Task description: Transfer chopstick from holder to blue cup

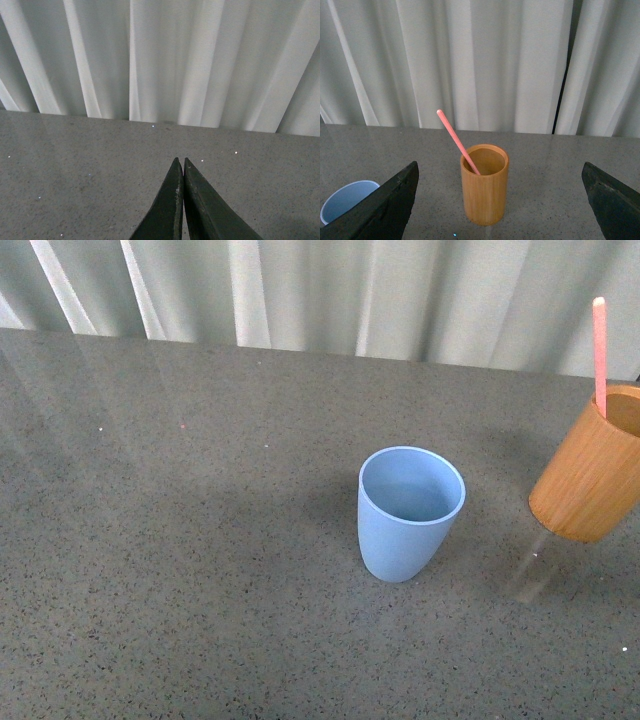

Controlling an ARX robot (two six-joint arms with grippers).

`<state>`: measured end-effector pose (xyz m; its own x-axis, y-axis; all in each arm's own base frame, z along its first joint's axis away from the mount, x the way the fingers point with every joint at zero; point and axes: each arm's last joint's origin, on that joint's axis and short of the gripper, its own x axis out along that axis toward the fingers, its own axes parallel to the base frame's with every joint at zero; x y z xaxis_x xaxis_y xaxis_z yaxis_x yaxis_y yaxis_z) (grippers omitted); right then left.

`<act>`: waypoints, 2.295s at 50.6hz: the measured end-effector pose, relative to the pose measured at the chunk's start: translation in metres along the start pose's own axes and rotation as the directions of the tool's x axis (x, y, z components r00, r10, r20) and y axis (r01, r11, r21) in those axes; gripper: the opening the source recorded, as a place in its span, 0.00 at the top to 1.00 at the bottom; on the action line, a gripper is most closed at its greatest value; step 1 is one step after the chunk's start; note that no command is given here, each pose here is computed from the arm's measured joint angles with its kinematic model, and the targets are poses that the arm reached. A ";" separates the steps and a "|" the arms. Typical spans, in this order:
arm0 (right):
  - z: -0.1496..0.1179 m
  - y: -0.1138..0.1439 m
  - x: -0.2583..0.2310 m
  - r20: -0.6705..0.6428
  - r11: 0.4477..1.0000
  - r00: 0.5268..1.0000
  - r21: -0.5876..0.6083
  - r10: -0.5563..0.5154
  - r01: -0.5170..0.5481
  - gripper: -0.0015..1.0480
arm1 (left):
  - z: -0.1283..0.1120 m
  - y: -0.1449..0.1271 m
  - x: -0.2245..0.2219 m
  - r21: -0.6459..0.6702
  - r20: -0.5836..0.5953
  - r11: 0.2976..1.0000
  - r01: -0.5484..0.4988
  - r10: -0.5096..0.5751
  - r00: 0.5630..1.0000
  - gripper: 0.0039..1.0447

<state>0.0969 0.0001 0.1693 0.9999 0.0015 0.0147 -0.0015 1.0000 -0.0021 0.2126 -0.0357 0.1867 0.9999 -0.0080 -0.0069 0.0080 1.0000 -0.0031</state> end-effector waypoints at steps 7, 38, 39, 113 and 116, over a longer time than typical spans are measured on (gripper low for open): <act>0.000 0.000 0.000 0.000 1.000 1.000 0.000 0.000 0.000 0.10 | -0.005 0.009 -0.016 0.000 -0.002 1.000 -0.004 0.004 1.000 0.97; 0.000 0.000 0.000 0.000 1.000 1.000 0.000 0.000 0.000 0.10 | -0.021 0.035 -0.069 -0.001 0.005 1.000 -0.008 0.008 1.000 0.97; 0.000 0.000 0.000 0.000 1.000 1.000 0.000 0.000 0.000 0.10 | -0.021 0.035 -0.070 -0.001 0.008 1.000 -0.008 0.008 1.000 0.97; 0.000 0.000 0.000 0.000 1.000 1.000 0.000 -0.001 0.001 0.10 | -0.018 0.035 -0.116 -0.001 0.022 1.000 -0.008 0.008 1.000 0.97; 0.000 0.000 0.000 0.000 1.000 1.000 0.000 -0.001 0.001 0.10 | -0.018 0.035 -0.116 -0.001 0.022 1.000 -0.008 0.008 1.000 0.97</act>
<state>0.0969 0.0001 0.1693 0.9999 0.0008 0.0147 -0.0007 1.0000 -0.0021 0.0968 -0.0002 0.1697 0.9999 -0.0004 0.0154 0.0004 1.0000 -0.0044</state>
